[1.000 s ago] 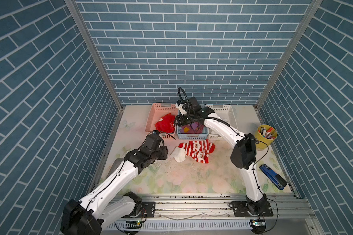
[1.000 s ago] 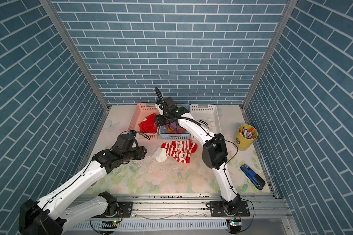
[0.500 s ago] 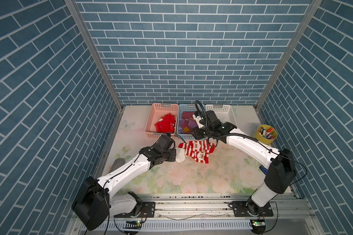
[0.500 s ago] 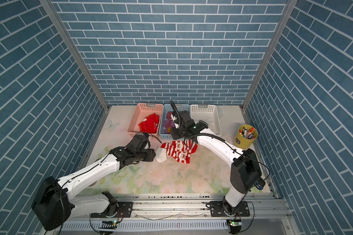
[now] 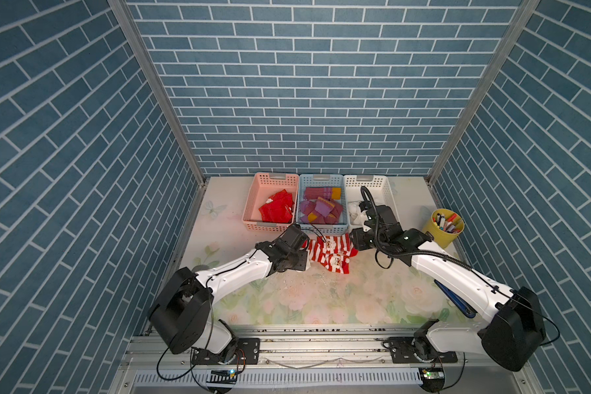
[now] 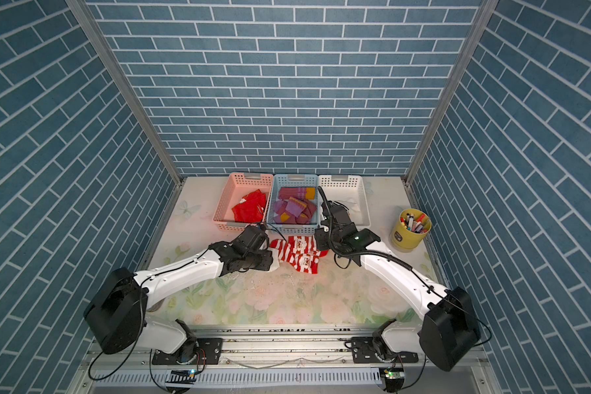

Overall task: Sort the socks into the basket by color
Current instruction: Pick up the sock at the center of the board.

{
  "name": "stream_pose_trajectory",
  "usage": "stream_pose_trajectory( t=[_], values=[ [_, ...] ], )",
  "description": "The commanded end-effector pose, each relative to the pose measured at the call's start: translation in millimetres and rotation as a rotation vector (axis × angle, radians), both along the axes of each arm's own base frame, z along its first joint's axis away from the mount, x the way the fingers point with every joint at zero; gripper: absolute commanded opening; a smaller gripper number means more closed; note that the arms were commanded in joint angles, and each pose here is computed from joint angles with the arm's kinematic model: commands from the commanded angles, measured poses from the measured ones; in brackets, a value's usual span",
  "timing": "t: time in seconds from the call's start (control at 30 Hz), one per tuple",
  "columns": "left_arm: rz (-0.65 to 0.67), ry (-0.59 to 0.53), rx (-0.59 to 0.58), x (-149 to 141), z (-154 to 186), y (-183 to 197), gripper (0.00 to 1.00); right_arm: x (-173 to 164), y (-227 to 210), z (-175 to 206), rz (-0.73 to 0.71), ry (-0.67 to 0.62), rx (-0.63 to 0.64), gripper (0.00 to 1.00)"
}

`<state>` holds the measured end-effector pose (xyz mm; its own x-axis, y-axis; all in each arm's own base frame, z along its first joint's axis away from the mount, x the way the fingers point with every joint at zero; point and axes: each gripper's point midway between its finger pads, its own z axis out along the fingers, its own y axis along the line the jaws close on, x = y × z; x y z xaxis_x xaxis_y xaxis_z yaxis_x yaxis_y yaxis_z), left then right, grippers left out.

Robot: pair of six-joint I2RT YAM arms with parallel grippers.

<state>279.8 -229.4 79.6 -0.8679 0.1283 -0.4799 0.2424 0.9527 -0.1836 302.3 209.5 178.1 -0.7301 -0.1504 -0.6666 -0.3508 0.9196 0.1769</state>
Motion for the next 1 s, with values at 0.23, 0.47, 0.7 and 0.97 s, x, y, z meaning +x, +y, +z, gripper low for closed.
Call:
stream_pose_trajectory(
  t=[0.23,0.47,0.7,0.97],
  values=[
    [0.022,-0.002,0.100,25.6,-20.9,-7.7,0.55,-2.7,-24.1,0.2,-0.088,-0.003,0.027,0.54],
    [0.025,0.022,0.158,27.7,-40.2,-4.1,0.55,-1.4,-29.6,-0.8,-0.103,-0.001,0.023,0.54],
    [0.020,0.053,0.186,22.5,-53.3,0.5,0.54,0.0,-30.0,-0.4,-0.110,-0.002,0.032,0.54],
    [0.011,0.053,0.206,17.3,-52.5,7.4,0.38,-0.8,-31.1,3.3,-0.114,-0.010,0.038,0.54]
  ],
)
